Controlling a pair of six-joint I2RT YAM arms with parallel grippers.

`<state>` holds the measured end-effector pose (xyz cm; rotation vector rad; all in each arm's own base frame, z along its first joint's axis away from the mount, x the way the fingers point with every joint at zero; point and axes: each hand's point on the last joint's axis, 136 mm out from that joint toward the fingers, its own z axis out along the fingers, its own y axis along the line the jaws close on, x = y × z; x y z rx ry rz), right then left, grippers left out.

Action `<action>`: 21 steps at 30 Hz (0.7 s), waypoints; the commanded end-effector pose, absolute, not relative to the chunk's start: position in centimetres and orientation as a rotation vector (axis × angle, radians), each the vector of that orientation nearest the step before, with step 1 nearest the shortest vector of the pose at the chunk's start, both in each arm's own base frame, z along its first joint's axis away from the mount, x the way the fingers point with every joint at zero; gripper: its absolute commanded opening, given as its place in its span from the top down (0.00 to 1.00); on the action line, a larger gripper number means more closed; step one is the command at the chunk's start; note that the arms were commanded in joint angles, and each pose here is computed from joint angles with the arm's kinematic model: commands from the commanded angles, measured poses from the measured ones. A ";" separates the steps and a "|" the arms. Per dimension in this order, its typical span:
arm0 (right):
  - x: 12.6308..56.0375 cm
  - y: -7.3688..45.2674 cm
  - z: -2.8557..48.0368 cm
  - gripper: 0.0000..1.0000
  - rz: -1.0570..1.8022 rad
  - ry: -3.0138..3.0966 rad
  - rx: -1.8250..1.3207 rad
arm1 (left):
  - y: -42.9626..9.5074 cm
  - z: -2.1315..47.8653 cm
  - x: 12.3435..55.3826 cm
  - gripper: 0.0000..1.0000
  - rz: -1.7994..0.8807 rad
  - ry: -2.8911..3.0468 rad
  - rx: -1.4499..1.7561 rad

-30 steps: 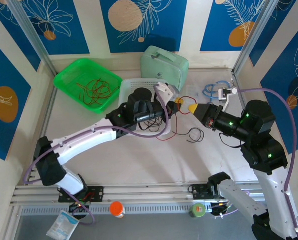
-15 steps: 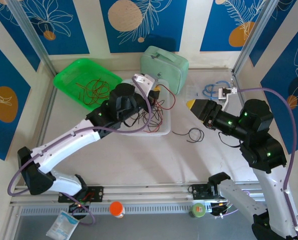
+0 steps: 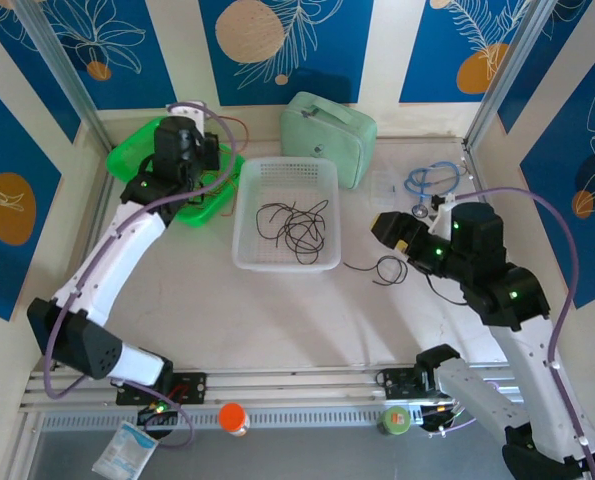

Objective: Untangle the cables

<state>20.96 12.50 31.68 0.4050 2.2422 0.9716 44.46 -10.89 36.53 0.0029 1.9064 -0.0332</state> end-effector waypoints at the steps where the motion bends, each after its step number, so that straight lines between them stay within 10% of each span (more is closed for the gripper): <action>1: 21.0 11.5 28.3 0.09 0.849 2.335 0.442 | -7.5 34.4 48.0 1.00 0.044 1.933 -0.120; 21: 20.9 9.8 18.0 0.11 0.574 2.609 0.557 | 2.2 14.2 58.5 1.00 0.303 2.232 -0.393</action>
